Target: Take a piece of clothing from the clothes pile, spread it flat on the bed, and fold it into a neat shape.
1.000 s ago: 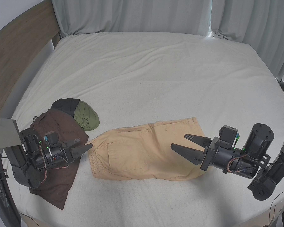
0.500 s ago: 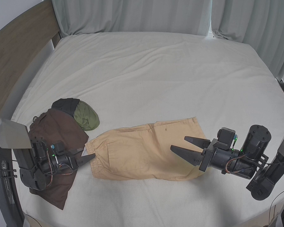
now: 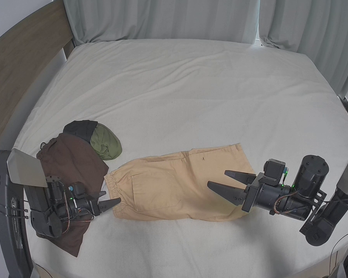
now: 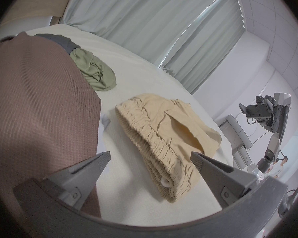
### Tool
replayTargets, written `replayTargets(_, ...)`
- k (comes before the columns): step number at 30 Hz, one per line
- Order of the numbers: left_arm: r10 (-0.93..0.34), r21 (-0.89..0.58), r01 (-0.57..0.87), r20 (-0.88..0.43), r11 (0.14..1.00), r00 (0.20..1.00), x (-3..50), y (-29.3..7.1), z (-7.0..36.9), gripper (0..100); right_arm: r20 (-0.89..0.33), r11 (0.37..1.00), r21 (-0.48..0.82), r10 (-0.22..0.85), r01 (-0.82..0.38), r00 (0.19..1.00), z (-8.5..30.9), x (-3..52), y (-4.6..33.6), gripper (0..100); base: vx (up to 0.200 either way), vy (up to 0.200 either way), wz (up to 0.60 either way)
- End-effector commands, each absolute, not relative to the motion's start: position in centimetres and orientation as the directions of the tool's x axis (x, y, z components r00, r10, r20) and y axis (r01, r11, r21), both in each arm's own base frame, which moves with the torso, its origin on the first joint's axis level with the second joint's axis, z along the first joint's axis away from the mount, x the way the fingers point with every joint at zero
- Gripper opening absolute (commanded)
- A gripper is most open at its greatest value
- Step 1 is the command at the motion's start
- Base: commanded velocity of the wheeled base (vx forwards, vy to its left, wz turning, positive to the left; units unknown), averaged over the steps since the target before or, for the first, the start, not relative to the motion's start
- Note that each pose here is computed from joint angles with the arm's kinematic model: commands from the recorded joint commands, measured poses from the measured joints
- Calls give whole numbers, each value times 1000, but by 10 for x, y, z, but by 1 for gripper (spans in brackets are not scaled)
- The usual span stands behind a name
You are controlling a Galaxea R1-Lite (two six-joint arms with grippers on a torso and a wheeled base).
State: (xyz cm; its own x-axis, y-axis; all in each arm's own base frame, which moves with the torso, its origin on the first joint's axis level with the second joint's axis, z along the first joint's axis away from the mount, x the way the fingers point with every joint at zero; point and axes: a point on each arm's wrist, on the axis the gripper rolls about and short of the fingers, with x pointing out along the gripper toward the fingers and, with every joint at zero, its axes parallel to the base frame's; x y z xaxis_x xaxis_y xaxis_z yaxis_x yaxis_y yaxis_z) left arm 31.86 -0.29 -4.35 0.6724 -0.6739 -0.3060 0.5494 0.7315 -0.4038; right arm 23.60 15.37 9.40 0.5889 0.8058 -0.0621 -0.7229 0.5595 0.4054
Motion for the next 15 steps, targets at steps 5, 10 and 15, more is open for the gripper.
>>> replayTargets(5, -696, -453, 539, -332, 710, 637, 315, -13, -54, 100, -71, 562, 409, 805, -719, 588, 91, 237, 154, 100, 0, 0, 0)
replayTargets(10, -713, -501, 523, -345, 690, 611, 311, -22, -59, 100, -72, 562, 409, 805, -719, 588, 91, 237, 154, 100, 0, 0, 0)
replayTargets(15, -725, -506, 531, -347, 679, 595, 311, -29, -59, 100, -81, 564, 412, 805, -716, 588, 89, 237, 154, 100, 0, 0, 0)
